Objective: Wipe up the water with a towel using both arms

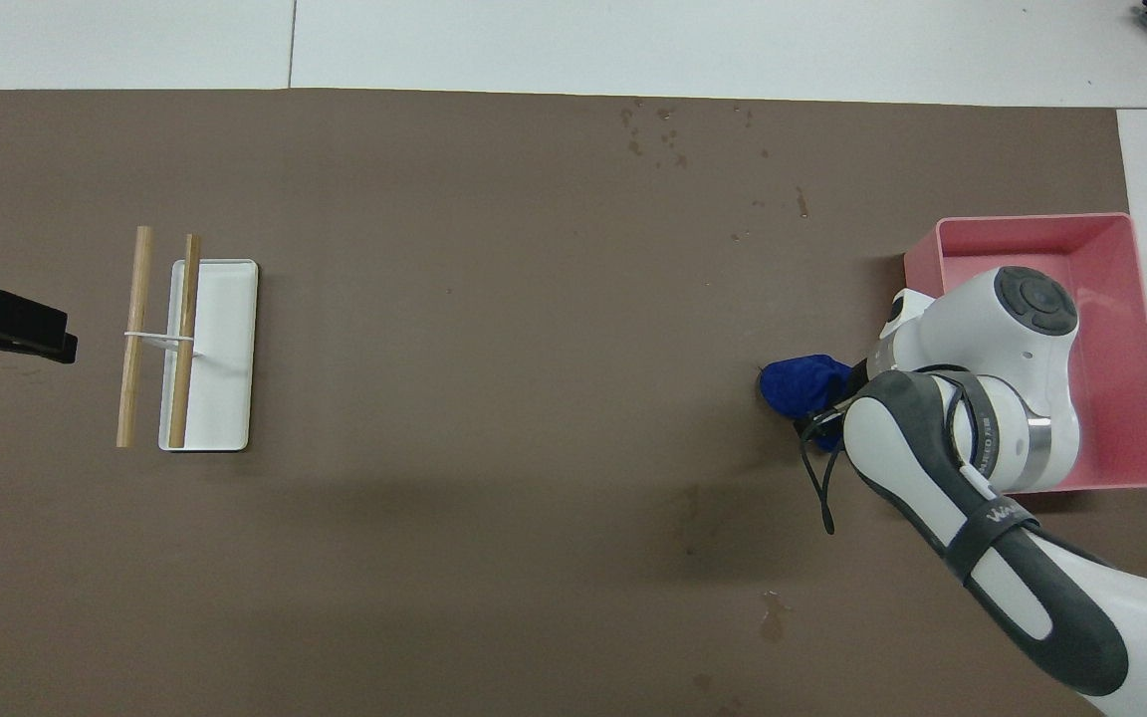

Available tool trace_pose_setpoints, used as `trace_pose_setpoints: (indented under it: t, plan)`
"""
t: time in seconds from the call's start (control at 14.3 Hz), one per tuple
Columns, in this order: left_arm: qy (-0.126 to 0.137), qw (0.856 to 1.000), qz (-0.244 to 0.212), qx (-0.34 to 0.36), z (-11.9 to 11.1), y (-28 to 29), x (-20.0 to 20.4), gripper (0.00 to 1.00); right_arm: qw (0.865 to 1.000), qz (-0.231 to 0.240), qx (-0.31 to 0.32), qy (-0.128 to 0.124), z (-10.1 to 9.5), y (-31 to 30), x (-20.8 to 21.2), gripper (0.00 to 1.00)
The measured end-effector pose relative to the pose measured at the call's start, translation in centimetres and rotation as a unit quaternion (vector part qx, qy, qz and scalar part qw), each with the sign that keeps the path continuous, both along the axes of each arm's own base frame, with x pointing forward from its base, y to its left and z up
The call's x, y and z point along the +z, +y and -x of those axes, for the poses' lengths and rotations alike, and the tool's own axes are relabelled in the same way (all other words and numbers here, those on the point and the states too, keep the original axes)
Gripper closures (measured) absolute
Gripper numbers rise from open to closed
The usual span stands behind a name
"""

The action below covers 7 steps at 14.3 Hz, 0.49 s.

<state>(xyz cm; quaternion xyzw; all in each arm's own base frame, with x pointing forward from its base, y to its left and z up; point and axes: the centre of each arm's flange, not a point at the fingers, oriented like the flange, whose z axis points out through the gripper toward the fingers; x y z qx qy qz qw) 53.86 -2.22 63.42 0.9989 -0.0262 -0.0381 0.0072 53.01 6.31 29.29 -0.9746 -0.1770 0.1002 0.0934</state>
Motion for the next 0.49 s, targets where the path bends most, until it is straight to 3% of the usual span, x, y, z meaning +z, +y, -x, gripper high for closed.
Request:
trace_pose_setpoints:
  t: [0.49]
  plan:
    - [0.005,1.000,0.000,-0.018,0.2,-2.0,-0.4,0.00,1.000,0.000,-0.002,0.005,1.2,-0.1,0.0,0.83]
